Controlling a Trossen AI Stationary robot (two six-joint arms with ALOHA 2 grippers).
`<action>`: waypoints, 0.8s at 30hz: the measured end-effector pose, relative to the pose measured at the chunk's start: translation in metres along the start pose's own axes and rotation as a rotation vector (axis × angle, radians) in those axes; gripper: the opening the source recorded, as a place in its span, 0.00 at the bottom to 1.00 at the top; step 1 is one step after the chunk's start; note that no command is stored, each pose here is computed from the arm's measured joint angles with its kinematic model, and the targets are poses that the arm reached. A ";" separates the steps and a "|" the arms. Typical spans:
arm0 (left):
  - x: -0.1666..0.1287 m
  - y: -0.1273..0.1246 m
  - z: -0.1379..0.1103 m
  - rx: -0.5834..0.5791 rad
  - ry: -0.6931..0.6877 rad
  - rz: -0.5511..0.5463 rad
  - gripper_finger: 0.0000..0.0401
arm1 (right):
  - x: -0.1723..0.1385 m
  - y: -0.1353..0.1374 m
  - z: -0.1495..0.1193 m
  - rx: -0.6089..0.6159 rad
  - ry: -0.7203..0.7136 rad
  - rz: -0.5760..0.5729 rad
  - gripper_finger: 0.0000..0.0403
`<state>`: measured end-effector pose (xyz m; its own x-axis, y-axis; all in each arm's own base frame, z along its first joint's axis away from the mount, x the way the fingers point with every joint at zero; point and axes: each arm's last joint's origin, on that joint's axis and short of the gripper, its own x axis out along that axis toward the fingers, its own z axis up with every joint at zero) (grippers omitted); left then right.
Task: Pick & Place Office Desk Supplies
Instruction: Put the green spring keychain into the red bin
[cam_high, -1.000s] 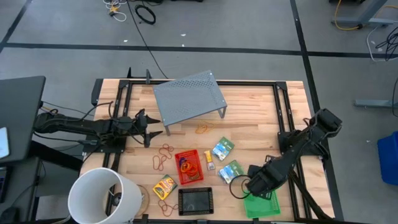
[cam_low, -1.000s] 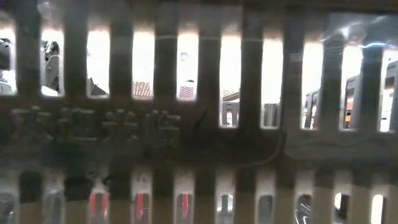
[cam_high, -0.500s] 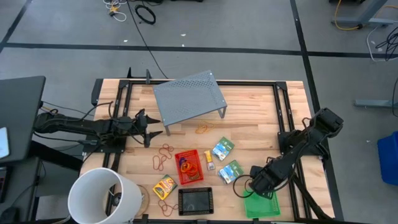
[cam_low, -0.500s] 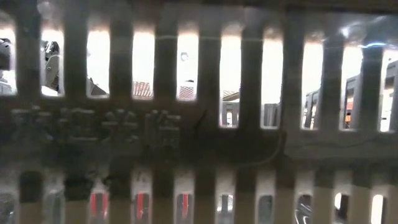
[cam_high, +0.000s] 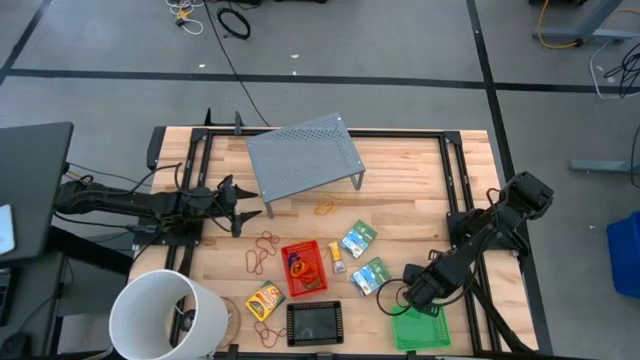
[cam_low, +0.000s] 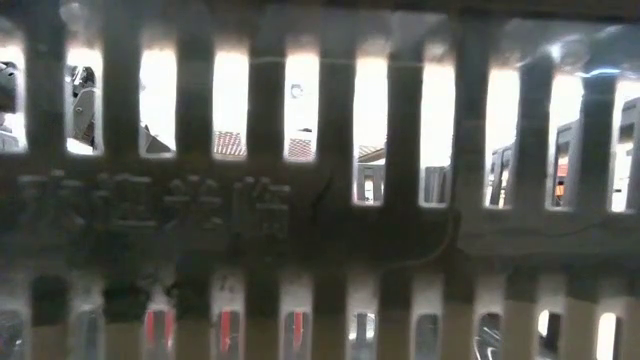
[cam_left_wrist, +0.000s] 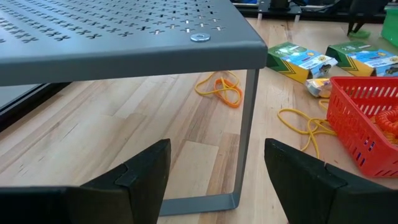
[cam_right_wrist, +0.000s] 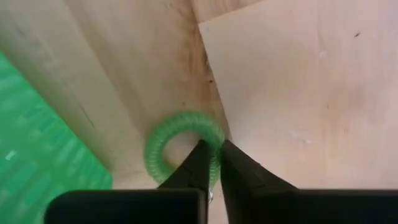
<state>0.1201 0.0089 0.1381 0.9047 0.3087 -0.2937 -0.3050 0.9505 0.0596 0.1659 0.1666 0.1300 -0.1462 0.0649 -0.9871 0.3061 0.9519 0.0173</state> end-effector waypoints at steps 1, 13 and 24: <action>0.000 0.000 0.000 0.000 0.000 0.000 0.65 | 0.000 0.000 0.000 0.002 -0.003 -0.004 0.04; 0.000 0.000 0.000 0.000 0.000 0.000 0.65 | -0.036 0.014 0.012 -0.062 -0.162 -0.109 0.01; 0.000 0.000 0.000 0.000 0.000 0.000 0.65 | -0.103 0.031 0.046 -0.175 -0.520 -0.173 0.00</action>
<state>0.1201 0.0089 0.1381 0.9046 0.3088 -0.2937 -0.3051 0.9504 0.0596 0.2336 0.1760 0.2246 0.3152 -0.2102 -0.9254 0.1525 0.9737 -0.1692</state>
